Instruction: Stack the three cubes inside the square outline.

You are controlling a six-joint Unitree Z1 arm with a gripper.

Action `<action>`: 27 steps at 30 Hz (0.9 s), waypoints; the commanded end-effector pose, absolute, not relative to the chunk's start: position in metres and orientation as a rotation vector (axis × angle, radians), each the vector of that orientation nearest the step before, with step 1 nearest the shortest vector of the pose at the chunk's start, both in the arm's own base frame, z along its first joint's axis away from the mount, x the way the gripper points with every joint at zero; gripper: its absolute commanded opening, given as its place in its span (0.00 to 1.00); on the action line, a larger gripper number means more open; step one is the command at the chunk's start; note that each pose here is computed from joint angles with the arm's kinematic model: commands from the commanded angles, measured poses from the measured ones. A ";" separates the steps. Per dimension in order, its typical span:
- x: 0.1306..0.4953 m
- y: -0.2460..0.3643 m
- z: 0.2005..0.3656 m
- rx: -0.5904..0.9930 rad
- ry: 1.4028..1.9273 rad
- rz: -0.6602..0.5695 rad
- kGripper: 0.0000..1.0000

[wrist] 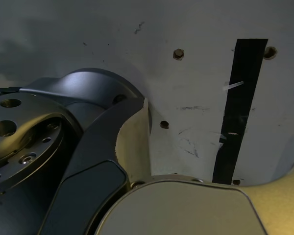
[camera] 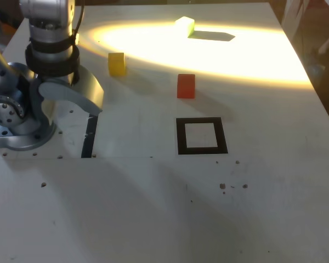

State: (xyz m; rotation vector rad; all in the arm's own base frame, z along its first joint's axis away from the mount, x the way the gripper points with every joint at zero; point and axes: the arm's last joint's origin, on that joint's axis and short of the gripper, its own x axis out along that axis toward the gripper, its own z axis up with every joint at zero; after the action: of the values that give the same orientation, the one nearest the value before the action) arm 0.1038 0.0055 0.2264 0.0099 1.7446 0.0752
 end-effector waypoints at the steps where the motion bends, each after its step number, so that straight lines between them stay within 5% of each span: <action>1: 0.104 0.005 0.225 0.015 1.755 0.071 0.99; 11: 0.122 0.009 0.243 0.061 1.751 0.081 0.97; 21: 0.206 0.034 0.308 0.170 1.638 0.032 0.96; 27: 0.262 0.050 0.319 0.192 1.653 0.048 0.96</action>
State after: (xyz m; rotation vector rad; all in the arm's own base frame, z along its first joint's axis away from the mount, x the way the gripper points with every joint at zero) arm 0.2285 0.0429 0.2889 0.1752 1.7919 0.0076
